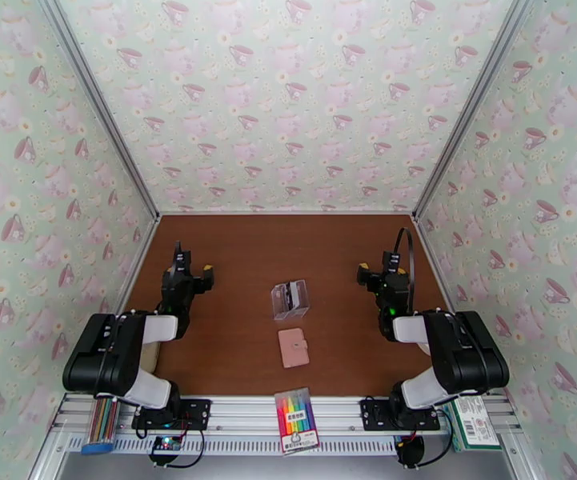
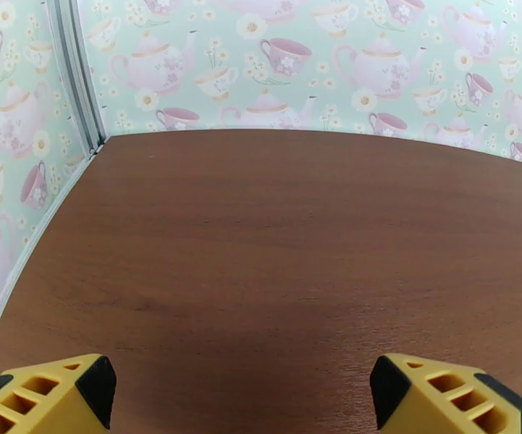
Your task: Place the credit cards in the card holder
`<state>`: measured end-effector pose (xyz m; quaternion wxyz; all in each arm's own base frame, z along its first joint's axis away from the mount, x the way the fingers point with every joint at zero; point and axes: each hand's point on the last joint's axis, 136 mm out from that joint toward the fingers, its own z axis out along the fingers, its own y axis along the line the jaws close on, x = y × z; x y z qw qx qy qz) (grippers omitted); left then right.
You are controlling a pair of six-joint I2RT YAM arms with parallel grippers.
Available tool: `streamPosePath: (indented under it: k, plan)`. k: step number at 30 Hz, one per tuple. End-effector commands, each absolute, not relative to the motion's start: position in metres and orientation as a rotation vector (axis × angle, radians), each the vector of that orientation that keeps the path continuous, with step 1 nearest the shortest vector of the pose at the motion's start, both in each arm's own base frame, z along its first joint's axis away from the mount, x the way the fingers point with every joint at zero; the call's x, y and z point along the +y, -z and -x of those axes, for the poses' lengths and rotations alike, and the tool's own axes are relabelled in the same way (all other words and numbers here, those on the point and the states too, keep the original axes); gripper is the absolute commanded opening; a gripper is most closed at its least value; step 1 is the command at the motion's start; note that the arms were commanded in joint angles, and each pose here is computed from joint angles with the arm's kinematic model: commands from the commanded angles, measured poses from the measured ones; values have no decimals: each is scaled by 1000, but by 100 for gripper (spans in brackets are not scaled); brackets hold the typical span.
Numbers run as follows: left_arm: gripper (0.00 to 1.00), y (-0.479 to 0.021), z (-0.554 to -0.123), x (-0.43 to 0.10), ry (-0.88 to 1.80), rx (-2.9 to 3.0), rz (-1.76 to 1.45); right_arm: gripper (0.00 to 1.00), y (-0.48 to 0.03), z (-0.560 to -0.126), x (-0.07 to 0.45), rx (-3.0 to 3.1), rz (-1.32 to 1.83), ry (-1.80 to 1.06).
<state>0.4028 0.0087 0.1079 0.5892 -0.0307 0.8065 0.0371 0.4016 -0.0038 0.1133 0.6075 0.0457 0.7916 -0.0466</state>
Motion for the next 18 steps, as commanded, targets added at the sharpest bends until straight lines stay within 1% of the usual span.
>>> streamPosePath:
  k: [1, 18]
  plan:
    - [100, -109, -400, 10, -92, 1873, 86, 100, -117, -403, 0, 1816, -84, 102]
    - [100, -108, -400, 9, -92, 1873, 85, 100, -117, -403, 0, 1815, -85, 101]
